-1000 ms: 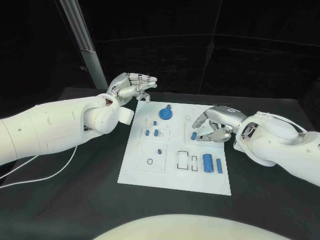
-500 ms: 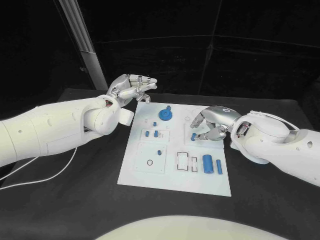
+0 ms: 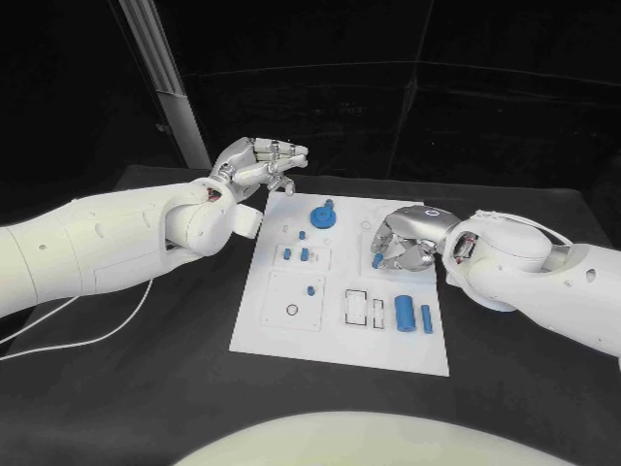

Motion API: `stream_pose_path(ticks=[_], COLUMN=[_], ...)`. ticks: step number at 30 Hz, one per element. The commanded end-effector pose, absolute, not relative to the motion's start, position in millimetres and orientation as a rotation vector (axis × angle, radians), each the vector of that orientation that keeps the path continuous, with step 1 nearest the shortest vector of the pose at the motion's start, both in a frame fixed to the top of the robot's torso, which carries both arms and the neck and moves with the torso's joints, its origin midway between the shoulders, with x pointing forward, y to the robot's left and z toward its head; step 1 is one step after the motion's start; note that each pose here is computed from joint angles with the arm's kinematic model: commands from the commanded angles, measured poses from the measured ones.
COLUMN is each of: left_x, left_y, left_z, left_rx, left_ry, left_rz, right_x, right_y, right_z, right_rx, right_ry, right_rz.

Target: Assemble the parts on the task board

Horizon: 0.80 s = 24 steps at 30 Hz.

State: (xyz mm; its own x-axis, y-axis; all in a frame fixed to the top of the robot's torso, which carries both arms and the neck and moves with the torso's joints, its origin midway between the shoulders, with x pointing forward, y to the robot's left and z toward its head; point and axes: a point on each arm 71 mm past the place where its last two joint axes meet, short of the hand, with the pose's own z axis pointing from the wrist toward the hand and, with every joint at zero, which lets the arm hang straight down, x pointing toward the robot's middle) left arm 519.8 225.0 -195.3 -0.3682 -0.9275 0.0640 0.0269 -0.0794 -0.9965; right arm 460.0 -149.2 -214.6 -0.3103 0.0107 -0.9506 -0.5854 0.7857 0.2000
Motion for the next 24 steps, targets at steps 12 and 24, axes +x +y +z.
stream_pose_path(ticks=[12,24], left_x=[519.8,519.8], left_y=[223.7,224.0], left_z=[-194.0,-193.9], left_rx=[-1.027,-1.028], left_ry=[1.413,1.413], left_rz=[-1.577,-1.577], right_x=[459.6,463.5], right_y=[-144.2,-143.3], right_z=[-219.3,-219.2], right_rx=[-0.512,-0.484], right_ry=[1.843,1.796], right_rz=[0.604,0.583])
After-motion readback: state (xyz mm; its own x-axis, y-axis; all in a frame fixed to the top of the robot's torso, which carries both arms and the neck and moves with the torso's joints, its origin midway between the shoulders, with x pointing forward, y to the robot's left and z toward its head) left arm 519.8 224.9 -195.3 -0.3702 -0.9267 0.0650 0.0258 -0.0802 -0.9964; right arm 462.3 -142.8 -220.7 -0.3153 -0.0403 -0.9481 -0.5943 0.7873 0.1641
